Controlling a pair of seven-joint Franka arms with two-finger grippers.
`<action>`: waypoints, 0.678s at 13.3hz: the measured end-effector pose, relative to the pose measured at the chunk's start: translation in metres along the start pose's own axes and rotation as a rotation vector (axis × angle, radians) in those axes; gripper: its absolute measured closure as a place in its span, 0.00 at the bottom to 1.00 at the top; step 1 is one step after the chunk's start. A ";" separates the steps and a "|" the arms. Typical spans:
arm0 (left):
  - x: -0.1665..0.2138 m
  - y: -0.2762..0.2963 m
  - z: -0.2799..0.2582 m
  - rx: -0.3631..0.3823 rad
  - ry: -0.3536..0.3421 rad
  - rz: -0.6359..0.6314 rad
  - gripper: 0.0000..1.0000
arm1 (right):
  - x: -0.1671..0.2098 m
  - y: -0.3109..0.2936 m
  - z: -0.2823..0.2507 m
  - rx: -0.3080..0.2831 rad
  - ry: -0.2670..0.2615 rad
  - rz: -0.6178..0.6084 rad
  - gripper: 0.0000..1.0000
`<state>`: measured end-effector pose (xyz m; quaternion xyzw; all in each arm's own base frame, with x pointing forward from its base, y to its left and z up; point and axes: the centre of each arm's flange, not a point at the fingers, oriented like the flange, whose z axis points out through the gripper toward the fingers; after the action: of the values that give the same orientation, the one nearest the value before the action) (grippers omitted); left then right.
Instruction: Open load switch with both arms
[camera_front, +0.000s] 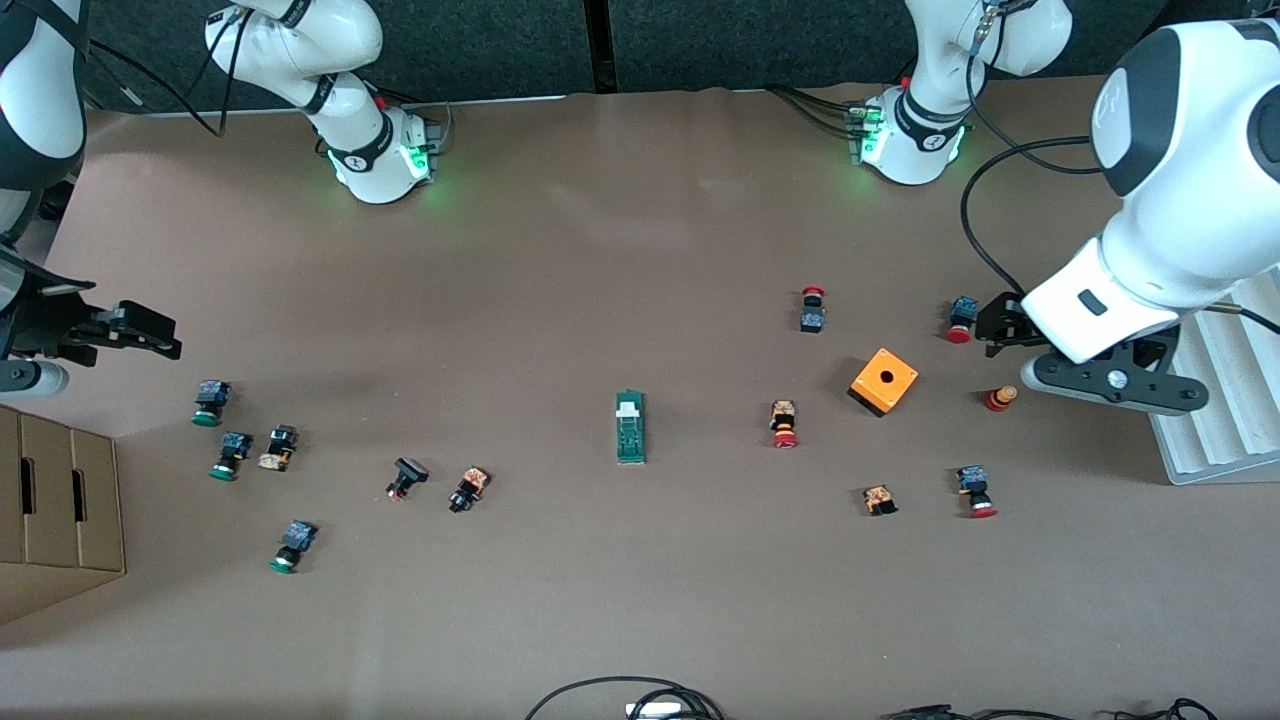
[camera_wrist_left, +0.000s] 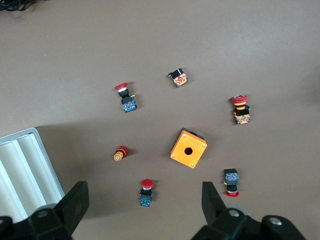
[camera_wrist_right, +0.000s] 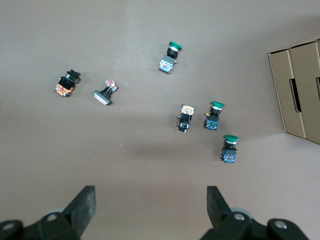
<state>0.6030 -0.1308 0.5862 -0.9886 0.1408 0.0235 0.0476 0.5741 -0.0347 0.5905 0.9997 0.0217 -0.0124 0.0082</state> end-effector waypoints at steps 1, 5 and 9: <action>0.000 0.004 0.000 -0.002 -0.001 0.006 0.00 | 0.000 0.000 0.000 0.000 0.000 0.000 0.00; -0.001 0.006 0.001 -0.009 -0.015 0.010 0.00 | 0.001 0.000 0.001 0.000 -0.003 0.000 0.00; 0.000 0.016 0.001 -0.013 -0.015 0.030 0.00 | 0.001 0.000 0.002 0.000 -0.004 0.000 0.00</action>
<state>0.5982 -0.1460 0.5834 -0.9865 0.1549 0.0327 0.0417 0.5752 -0.0346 0.5880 0.9996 0.0217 -0.0146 0.0084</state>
